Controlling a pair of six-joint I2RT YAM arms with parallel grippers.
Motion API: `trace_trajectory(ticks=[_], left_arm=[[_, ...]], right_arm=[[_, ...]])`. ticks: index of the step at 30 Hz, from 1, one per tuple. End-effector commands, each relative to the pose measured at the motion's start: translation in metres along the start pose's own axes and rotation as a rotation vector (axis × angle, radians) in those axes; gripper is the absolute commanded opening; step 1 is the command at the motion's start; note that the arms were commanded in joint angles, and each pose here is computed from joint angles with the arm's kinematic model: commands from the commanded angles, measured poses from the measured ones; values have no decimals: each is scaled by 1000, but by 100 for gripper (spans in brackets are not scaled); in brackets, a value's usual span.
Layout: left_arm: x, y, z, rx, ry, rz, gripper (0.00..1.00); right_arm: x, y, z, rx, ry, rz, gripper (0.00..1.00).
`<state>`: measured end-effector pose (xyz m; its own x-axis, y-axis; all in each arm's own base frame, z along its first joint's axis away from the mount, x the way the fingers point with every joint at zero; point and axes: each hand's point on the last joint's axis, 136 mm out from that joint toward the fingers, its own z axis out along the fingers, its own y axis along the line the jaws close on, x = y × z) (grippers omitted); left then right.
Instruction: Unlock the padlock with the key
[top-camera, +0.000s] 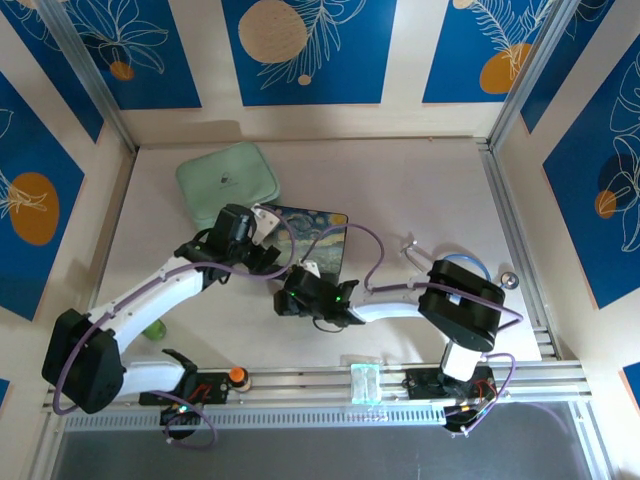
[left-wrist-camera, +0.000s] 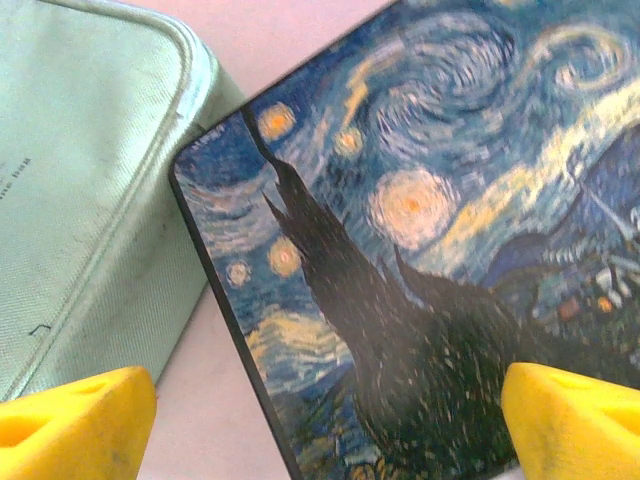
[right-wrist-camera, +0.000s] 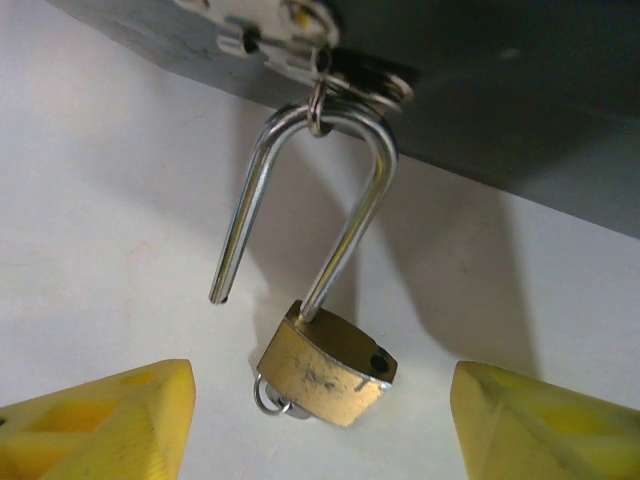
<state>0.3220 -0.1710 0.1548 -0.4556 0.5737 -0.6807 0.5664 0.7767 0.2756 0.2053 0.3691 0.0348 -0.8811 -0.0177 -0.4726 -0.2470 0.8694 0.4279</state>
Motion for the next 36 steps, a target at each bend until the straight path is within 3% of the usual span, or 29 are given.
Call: trace_trajectory(ticks=[1,7,15,27,36], left_arm=[[-2,1,7,-20,-37,-80,89],[5,8,8,-61,-8,-116,89],[5,9,6,-67,-17,-119,90],[0,0,3,-20,-42,-126,95],[-7,-31,3,68,-30,19,96]], right_arm=[[8,-10,10,54,52,12,68],[15,-32,14,229,90,-28,64],[21,-45,15,311,105,-61,54],[26,-58,7,326,102,-63,37],[45,-86,-18,311,115,-23,33]])
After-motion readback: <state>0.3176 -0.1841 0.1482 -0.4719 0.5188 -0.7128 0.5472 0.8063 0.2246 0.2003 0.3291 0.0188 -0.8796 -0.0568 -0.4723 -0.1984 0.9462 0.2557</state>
